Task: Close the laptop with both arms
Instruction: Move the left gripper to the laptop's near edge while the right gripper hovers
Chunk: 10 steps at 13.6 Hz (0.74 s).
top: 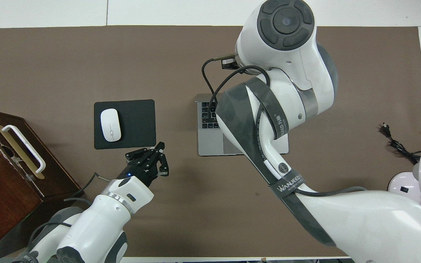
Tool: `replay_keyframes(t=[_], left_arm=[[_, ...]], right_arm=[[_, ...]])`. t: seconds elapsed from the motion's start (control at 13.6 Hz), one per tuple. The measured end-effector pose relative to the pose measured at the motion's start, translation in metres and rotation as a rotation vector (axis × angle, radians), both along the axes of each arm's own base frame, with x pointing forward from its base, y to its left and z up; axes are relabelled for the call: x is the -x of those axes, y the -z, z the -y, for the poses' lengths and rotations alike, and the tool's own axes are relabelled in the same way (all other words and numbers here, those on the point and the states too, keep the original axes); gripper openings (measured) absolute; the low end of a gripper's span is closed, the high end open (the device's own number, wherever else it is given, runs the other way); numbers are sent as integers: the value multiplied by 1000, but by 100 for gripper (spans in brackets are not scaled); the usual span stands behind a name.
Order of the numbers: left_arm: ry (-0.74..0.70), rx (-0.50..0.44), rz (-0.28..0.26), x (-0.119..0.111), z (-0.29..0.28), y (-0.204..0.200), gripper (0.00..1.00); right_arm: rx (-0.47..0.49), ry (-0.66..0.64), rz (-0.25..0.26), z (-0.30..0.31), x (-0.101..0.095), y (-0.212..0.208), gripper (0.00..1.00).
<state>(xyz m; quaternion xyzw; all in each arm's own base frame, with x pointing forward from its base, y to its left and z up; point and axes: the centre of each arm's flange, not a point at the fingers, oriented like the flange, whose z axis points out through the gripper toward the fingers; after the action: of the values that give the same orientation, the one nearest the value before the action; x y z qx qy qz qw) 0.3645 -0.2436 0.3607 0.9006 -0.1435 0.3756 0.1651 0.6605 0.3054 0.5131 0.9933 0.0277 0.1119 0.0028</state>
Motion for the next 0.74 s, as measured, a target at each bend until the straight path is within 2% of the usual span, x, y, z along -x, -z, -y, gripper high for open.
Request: replay_keyframes(t=[0.22,0.74], left_arm=[[12,9,-14,6,16,9,1],[45,-3,-20,-15,54,23,1]], right_arm=[[11,19,-21,13,-4,11,1],[-1,47,-40,29,-8,15,1]])
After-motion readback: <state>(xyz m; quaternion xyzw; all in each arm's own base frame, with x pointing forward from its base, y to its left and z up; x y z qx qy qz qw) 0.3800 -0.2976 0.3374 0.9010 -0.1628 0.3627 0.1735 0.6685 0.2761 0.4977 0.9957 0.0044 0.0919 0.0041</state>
